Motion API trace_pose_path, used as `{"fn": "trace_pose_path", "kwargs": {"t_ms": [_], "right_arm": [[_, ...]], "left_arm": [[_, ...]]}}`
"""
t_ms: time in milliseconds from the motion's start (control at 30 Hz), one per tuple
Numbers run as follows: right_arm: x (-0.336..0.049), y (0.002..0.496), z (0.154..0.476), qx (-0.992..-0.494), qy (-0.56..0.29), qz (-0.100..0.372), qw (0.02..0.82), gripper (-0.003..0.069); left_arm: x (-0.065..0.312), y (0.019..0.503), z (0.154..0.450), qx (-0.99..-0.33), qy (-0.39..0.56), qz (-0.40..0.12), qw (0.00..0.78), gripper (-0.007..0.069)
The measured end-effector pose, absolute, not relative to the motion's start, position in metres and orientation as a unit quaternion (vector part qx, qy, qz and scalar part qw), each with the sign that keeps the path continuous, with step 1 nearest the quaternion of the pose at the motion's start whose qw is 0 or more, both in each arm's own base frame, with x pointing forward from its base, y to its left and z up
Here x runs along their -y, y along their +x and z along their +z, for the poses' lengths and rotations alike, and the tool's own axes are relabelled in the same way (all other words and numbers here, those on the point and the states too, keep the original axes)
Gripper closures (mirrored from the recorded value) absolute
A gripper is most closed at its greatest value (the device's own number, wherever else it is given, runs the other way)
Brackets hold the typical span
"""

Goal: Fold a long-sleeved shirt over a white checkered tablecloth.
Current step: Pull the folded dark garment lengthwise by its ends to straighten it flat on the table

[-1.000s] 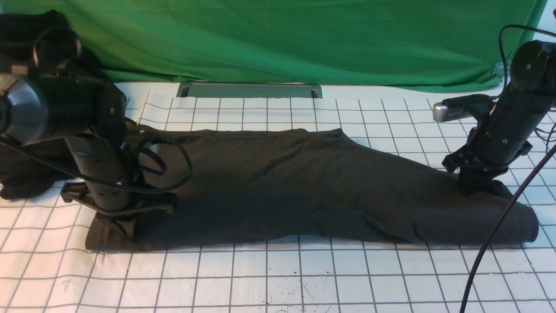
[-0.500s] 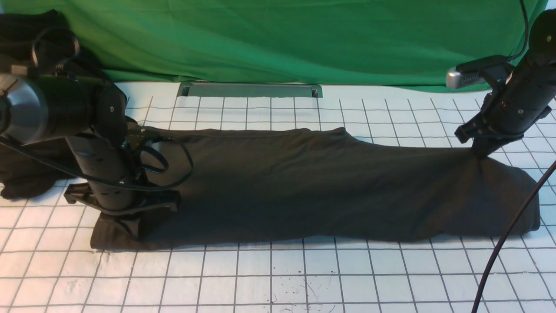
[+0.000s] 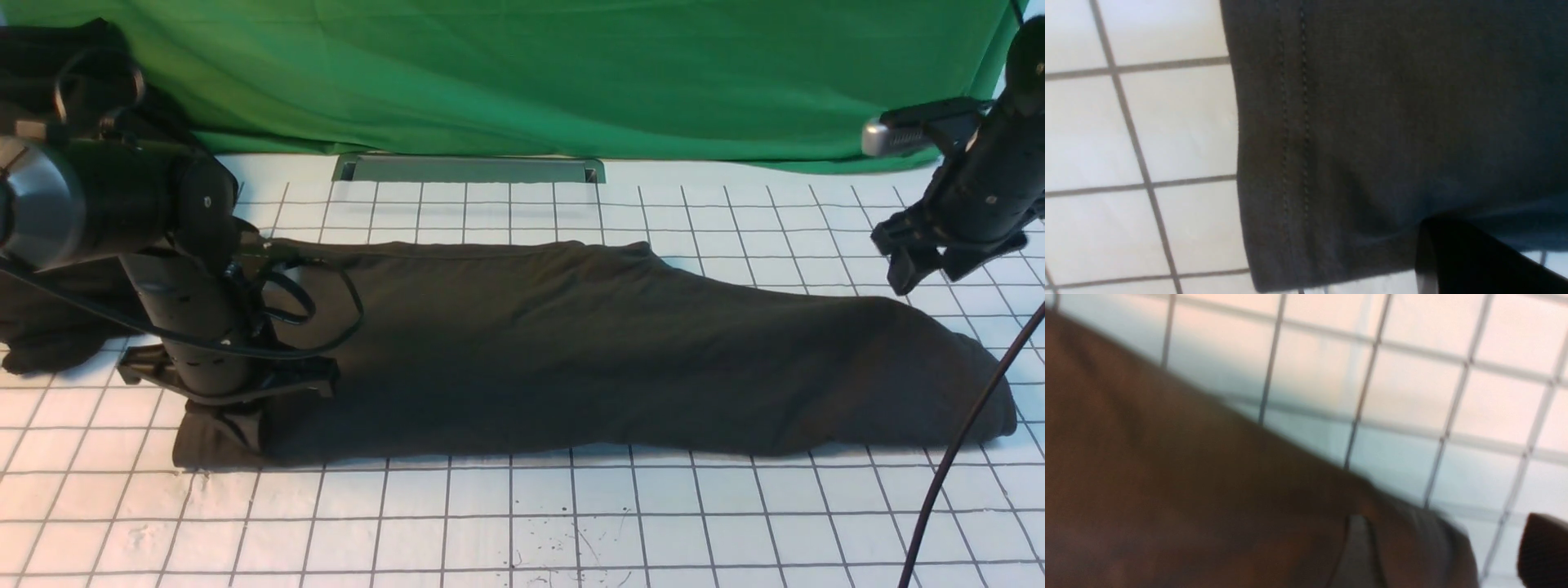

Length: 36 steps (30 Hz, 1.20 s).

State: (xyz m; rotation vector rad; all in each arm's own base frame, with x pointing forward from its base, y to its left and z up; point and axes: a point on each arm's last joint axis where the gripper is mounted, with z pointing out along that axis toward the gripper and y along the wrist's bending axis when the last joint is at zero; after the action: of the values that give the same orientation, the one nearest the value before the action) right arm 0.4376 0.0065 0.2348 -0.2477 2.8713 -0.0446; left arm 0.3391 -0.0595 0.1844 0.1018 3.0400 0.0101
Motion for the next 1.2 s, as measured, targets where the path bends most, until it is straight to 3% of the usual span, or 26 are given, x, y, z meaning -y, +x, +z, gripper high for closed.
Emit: {"fn": "trace_pose_path", "kwargs": {"t_ms": [200, 367, 533, 667, 767, 833, 867, 1000, 1133, 1200], "right_arm": [[0.015, 0.417, 0.251, -0.995, -0.028, -0.009, 0.095, 0.0158], [0.028, 0.401, 0.23, -0.999, 0.011, -0.006, 0.045, 0.0154], [0.025, 0.397, 0.204, -0.999, 0.015, 0.007, 0.033, 0.0078], [0.025, 0.4, 0.187, -1.0, 0.011, 0.009, 0.024, 0.0071], [0.025, 0.401, 0.18, -1.0, 0.004, 0.009, 0.015, 0.0136], [0.025, 0.401, 0.177, -1.0, -0.013, 0.008, 0.007, 0.0341], [0.027, 0.401, 0.177, -1.0, -0.015, 0.006, 0.005, 0.0484], [0.032, 0.4, 0.18, -1.0, -0.009, 0.003, 0.008, 0.0616], [0.039, 0.394, 0.183, -1.0, 0.0, 0.005, -0.013, 0.0584], [0.041, 0.392, 0.183, -1.0, 0.0, 0.002, -0.022, 0.0474]], "left_arm": [[0.059, 0.333, 0.211, -0.996, 0.031, -0.008, 0.087, 0.063], [0.067, 0.332, 0.222, -0.991, 0.037, -0.056, 0.115, 0.063], [0.08, 0.339, 0.207, -0.989, 0.046, -0.082, 0.113, 0.063], [0.08, 0.343, 0.18, -0.994, 0.055, -0.067, 0.07, 0.063], [0.076, 0.344, 0.166, -0.996, 0.056, -0.051, 0.043, 0.063], [0.073, 0.345, 0.163, -0.997, 0.049, -0.05, 0.035, 0.0629], [0.073, 0.345, 0.163, -0.997, 0.048, -0.05, 0.035, 0.0629], [0.072, 0.345, 0.163, -0.997, 0.047, -0.05, 0.034, 0.0629], [0.072, 0.345, 0.163, -0.997, 0.044, -0.053, 0.032, 0.0629], [0.072, 0.344, 0.163, -0.997, 0.044, -0.055, 0.03, 0.0629]]}}
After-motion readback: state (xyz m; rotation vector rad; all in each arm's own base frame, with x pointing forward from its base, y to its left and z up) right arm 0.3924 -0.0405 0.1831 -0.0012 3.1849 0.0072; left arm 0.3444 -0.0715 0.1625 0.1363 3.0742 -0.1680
